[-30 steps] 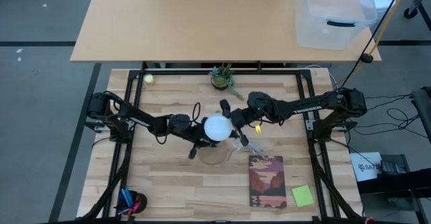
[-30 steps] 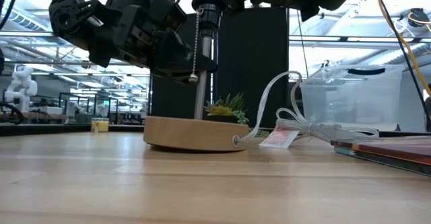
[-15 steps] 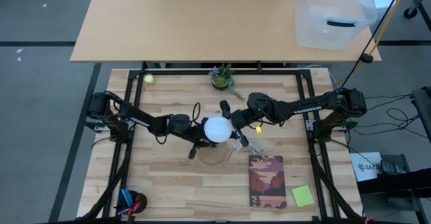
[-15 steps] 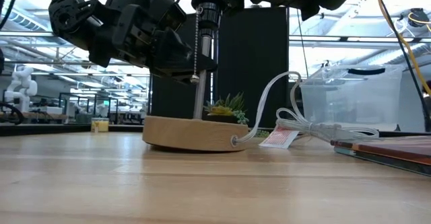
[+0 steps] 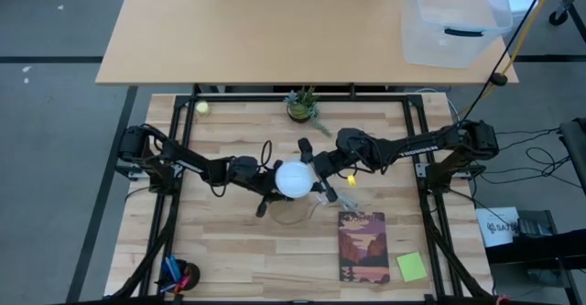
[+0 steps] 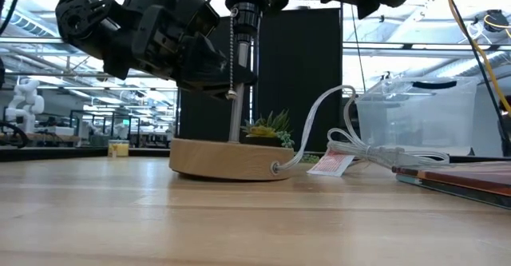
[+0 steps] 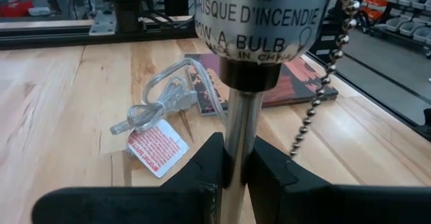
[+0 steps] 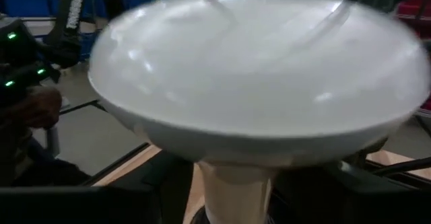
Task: Screw lightbulb
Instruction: Remove the white lightbulb from the silver lamp
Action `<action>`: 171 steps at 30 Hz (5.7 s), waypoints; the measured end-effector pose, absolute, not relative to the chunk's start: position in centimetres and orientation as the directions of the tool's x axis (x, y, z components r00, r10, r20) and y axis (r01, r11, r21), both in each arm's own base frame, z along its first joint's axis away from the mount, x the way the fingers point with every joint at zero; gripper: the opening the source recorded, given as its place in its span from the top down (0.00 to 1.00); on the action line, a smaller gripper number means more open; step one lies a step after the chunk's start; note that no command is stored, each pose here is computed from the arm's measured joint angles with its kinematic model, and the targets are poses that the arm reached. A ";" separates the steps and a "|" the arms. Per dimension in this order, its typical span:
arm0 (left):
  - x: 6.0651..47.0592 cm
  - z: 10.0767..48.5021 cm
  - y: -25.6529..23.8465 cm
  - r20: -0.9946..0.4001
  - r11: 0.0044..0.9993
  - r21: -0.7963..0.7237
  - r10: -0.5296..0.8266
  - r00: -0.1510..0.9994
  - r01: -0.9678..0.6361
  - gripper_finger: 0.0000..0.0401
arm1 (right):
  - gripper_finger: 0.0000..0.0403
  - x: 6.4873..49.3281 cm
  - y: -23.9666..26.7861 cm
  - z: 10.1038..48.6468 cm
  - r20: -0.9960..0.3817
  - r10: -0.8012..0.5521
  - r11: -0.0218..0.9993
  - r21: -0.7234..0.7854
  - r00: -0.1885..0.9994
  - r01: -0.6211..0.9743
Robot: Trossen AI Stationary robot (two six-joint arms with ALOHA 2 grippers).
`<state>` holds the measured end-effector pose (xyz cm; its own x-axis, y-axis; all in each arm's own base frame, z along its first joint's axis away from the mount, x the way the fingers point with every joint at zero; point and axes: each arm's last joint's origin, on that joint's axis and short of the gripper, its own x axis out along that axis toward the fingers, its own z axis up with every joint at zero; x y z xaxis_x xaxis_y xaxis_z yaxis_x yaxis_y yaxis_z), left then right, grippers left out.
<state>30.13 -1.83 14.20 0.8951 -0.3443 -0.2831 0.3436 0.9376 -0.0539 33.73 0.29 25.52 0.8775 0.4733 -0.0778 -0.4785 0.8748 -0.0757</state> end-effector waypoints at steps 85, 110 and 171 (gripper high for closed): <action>30.3 14.1 -0.3 -0.309 0.998 -0.034 0.040 0.950 -0.053 0.89 | 0.55 34.9 1.7 24.1 -0.067 -0.277 0.947 -0.190 0.958 0.261; 30.2 14.1 -1.1 -0.298 0.967 -0.021 -0.247 0.922 0.253 0.89 | 0.55 33.7 -1.5 25.3 -0.107 0.306 0.927 -0.195 0.946 -0.322; 30.3 14.2 -0.6 -0.297 0.998 0.012 -0.049 0.954 0.055 0.89 | 0.35 32.9 2.8 25.7 -0.178 -0.121 0.989 -0.103 0.977 0.104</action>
